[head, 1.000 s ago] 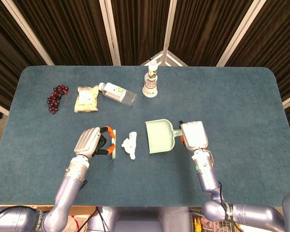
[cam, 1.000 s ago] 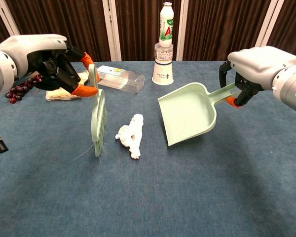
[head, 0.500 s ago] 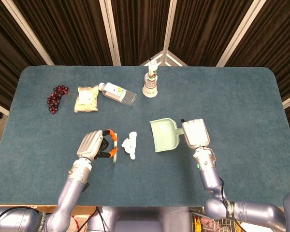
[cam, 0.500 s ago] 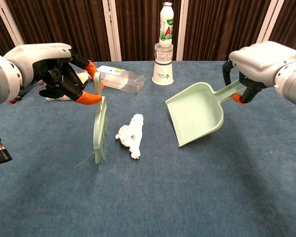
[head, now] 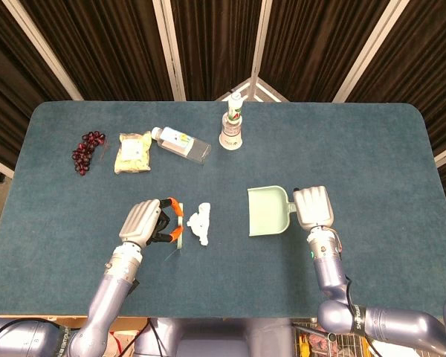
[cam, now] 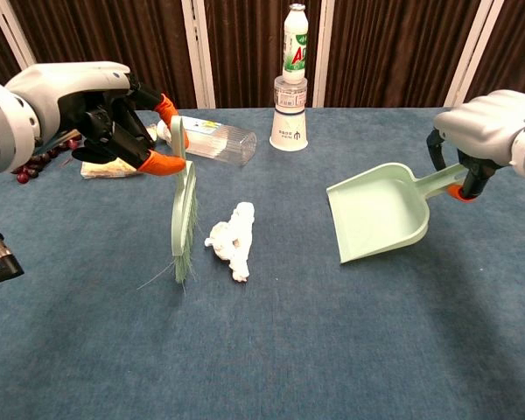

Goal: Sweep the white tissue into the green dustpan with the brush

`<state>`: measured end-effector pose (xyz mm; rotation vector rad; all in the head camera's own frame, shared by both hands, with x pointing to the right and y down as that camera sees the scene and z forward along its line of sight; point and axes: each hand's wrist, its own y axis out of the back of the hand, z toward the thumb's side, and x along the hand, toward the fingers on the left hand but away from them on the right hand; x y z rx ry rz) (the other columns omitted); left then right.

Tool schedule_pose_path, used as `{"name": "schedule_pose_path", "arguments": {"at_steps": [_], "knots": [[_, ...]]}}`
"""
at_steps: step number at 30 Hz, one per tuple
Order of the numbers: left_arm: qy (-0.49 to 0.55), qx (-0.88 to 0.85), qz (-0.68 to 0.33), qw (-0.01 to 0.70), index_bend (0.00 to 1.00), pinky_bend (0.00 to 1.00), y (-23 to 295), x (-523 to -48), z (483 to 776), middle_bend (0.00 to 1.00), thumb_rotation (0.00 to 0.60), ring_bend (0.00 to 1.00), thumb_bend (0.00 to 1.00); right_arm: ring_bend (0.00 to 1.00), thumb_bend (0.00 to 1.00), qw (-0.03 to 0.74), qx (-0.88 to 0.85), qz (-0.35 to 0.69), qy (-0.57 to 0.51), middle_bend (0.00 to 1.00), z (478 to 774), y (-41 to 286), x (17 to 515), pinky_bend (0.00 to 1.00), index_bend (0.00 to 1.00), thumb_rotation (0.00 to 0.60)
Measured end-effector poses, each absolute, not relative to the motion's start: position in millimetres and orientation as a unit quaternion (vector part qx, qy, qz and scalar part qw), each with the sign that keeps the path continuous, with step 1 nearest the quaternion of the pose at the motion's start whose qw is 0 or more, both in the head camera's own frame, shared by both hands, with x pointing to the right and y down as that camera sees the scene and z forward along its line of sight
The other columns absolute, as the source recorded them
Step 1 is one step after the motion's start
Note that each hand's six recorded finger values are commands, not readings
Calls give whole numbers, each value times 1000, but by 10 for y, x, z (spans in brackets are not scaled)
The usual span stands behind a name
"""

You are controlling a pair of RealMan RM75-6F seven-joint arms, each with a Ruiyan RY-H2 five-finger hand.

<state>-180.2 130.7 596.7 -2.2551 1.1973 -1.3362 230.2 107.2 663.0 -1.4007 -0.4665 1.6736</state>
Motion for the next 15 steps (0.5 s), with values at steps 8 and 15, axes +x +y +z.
{"name": "schedule_pose_path", "arguments": {"at_steps": [8,15], "knots": [[412,-776,-459,135,774,965,1291,-1794,5959,1000,600,980,648,915,384,435,-565,681,-166,943,6555,1091,2313,871,630,600],[399,-778,-467,129,774,965,1376,-1726,6077,1000,600,980,647,916,384,435,-566,683,-154,942,6533,1101,2318,871,630,600]]}}
